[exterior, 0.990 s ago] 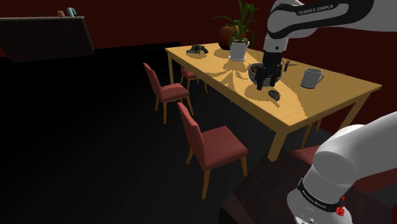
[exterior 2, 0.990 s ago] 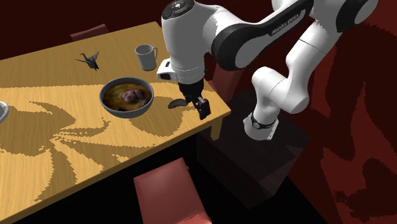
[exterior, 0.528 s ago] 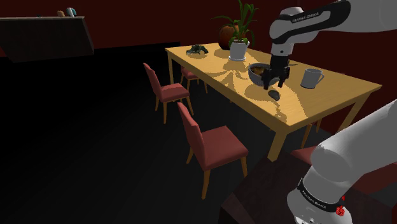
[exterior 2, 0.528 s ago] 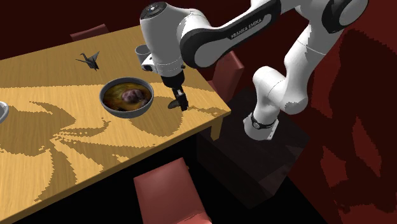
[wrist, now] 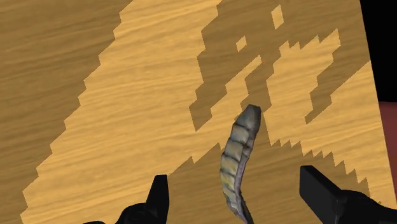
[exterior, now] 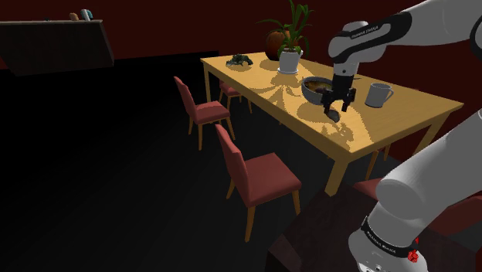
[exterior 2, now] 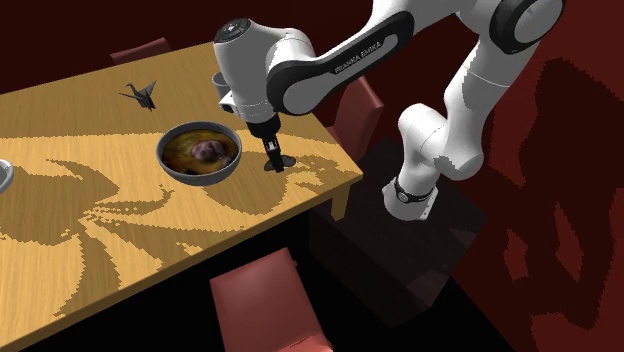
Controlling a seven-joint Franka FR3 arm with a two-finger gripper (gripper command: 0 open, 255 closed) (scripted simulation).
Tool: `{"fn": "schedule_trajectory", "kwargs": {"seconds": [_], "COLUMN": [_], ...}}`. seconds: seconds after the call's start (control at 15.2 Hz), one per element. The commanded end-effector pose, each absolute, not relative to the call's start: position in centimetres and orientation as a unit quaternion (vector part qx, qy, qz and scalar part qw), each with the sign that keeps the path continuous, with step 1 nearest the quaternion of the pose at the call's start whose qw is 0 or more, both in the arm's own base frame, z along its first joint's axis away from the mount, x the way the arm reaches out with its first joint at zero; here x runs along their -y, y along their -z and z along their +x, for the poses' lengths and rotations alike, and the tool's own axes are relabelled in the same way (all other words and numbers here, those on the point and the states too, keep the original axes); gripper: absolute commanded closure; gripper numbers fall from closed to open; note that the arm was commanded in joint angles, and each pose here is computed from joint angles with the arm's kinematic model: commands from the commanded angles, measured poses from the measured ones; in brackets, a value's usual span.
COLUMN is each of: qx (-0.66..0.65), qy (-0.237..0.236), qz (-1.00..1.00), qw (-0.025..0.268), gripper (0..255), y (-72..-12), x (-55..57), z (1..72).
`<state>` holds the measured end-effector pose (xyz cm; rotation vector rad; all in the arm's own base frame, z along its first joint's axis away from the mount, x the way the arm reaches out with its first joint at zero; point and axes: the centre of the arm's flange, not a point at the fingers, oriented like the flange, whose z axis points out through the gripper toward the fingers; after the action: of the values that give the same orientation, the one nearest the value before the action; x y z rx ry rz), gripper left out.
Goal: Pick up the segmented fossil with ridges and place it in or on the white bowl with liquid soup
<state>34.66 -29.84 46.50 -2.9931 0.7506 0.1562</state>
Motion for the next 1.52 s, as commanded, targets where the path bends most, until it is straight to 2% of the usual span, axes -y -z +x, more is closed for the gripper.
{"fn": "schedule_trajectory", "kwargs": {"seconds": [0.0,0.59,0.66,1.45], "qx": [-0.243,-0.243,-0.243,-0.243], "qy": [-0.05,-0.05,-0.05,-0.05], "qz": [-0.968,-0.968,-0.968,-0.968], "qw": [0.026,0.026,0.026,0.026], "gripper": [0,0,255,255], "y": [-45.4,-44.6,-44.6,-46.1], "x": [29.7,29.7,29.7,29.7], "z": [34.5,34.4,34.4,34.4]}}
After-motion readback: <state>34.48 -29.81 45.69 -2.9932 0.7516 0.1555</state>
